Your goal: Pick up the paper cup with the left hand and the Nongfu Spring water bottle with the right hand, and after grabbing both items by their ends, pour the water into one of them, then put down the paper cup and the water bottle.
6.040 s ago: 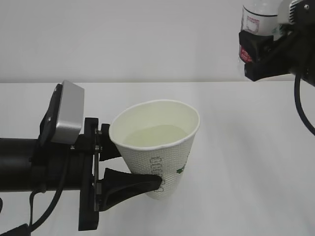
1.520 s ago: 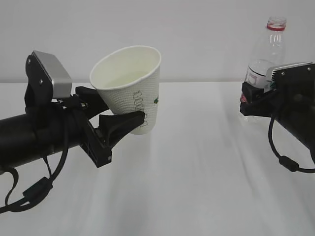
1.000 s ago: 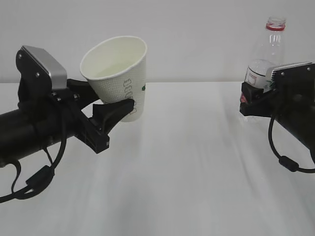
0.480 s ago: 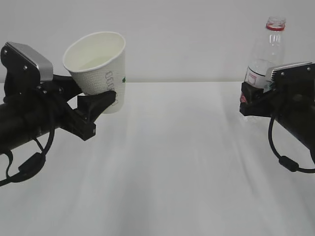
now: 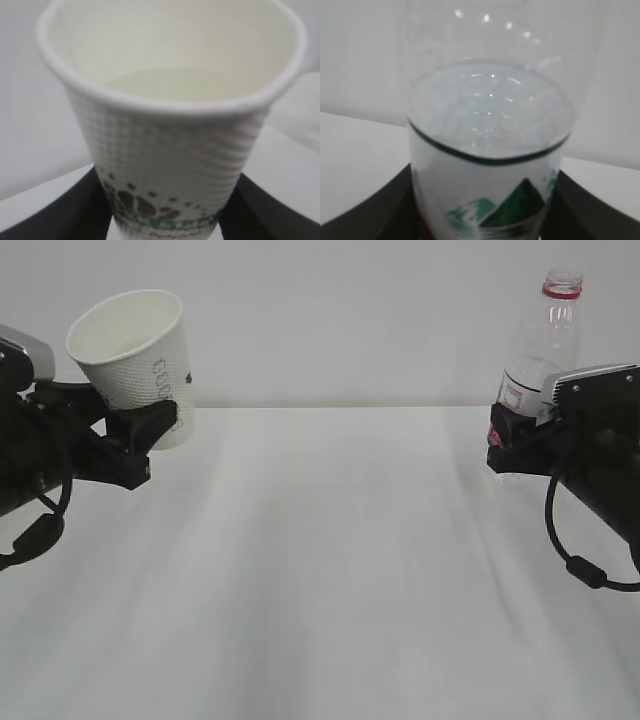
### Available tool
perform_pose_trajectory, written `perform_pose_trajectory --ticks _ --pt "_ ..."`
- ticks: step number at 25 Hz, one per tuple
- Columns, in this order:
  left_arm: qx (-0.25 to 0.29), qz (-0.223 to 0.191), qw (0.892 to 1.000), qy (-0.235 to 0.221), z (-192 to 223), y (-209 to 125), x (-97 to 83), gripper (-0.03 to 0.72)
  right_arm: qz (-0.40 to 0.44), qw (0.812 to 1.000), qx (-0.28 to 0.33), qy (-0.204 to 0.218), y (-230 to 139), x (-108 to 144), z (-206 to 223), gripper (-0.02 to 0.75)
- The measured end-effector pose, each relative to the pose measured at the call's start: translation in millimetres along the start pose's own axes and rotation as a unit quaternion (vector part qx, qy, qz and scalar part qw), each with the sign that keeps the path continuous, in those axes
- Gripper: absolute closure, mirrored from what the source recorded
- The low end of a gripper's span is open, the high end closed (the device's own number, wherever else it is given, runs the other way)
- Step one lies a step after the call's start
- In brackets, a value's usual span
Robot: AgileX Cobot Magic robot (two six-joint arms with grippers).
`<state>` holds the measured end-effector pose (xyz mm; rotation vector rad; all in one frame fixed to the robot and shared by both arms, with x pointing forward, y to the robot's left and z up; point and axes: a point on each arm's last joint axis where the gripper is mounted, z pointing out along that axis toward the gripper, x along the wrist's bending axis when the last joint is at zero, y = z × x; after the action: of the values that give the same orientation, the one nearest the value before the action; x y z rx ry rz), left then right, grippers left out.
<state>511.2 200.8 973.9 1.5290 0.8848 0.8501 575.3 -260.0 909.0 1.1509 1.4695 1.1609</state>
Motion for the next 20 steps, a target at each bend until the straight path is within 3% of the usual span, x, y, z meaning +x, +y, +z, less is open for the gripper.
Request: perform_pose_trajectory --ticks 20 --pt "0.014 -0.038 0.993 0.111 -9.9 -6.7 50.6 0.251 0.0 1.0 0.0 0.0 0.1 0.0 0.0 0.288"
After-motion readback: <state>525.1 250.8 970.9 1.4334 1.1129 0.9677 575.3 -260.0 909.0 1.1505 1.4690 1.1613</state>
